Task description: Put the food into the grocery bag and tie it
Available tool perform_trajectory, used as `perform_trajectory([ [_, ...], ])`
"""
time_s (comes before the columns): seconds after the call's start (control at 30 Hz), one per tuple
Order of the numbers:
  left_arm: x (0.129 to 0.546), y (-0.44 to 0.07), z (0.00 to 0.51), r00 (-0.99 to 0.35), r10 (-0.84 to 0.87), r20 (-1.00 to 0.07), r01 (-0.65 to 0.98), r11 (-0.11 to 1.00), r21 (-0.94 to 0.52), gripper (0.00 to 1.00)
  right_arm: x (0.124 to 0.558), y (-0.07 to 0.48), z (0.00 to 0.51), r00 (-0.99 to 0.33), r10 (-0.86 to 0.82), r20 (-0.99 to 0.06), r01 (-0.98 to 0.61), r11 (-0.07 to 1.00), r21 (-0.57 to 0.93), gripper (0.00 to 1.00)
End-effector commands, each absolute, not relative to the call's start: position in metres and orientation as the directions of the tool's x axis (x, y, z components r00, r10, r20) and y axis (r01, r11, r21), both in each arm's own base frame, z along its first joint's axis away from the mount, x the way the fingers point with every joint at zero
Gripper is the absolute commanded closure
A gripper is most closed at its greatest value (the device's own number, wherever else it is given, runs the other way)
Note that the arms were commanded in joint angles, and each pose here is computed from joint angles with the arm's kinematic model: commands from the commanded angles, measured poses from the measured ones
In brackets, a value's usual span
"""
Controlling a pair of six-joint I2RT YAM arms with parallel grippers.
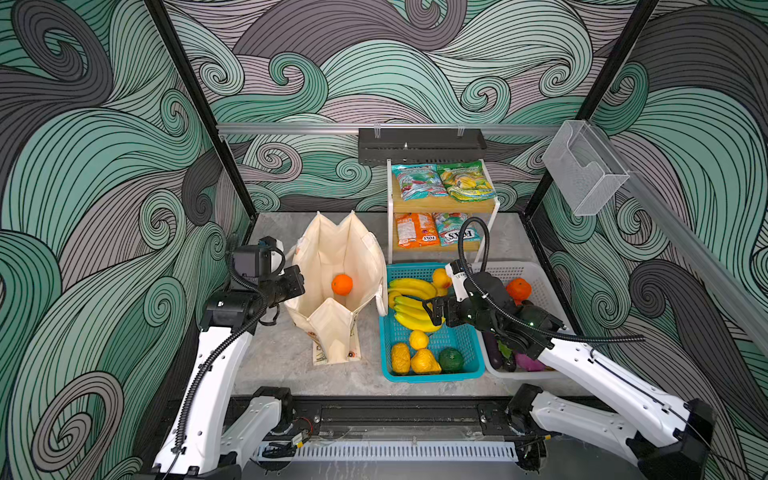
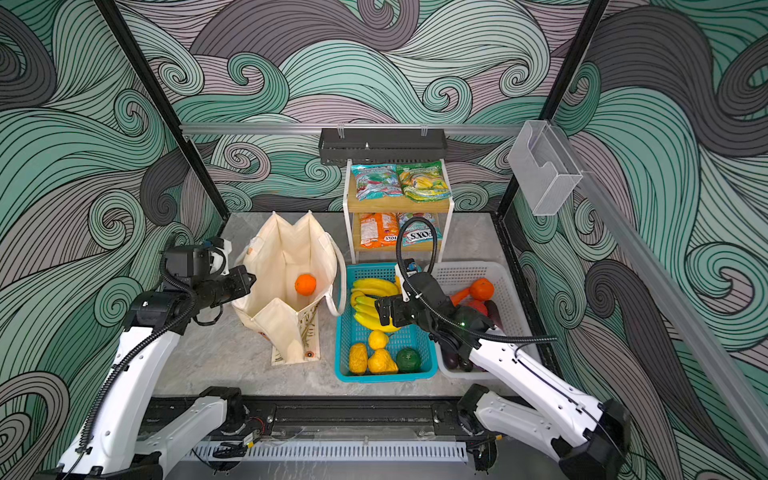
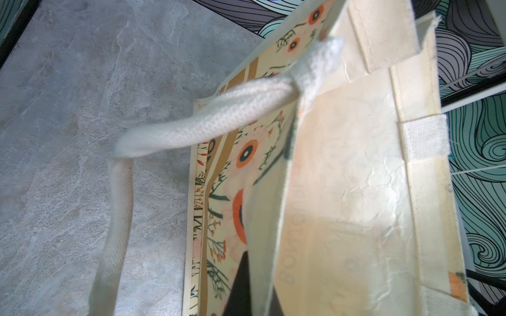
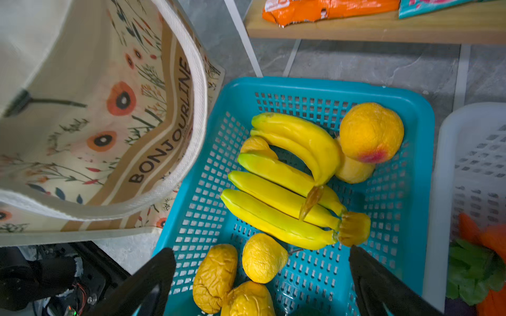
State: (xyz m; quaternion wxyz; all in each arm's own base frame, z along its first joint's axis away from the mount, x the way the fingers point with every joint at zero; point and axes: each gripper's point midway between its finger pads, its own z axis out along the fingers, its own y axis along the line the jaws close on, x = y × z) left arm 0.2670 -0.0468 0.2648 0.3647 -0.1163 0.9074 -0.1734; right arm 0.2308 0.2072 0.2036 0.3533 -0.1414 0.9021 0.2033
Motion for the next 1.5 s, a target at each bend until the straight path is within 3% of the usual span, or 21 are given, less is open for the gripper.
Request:
perform_trajectory([
  [0.0, 0.27, -0.05, 0.283, -0.67, -0.343, -0.659, -0.044, 0.904, -0.426, 1.0, 0.216, 0.204, 0.173, -0.769, -0.171, -0.616, -0.407, 0.874, 0.265, 0.06],
  [0.23, 0.271, -0.052, 0.282, -0.671, -0.349, -0.654, -0.042, 0.899, -0.436, 1.0, 0.201, 0.21, 0.127, -0.841, -0.204, -0.501, -0.389, 0.872, 0.297, 0.09],
  [0.67, 0.275, -0.055, 0.281, -0.675, -0.357, -0.646, -0.039, 0.891, -0.452, 1.0, 0.201, 0.243, 0.075, -0.856, -0.287, -0.43, -0.433, 0.851, 0.295, 0.17],
  [1.1, 0.274, -0.056, 0.282, -0.673, -0.358, -0.647, -0.033, 0.889, -0.458, 1.0, 0.198, 0.229, 0.024, -0.891, -0.318, -0.323, -0.384, 0.908, 0.167, 0.22],
  [1.47, 0.273, -0.056, 0.284, -0.669, -0.359, -0.65, -0.032, 0.888, -0.458, 1.0, 0.203, 0.231, 0.011, -0.888, -0.318, -0.333, -0.381, 0.913, 0.144, 0.24],
])
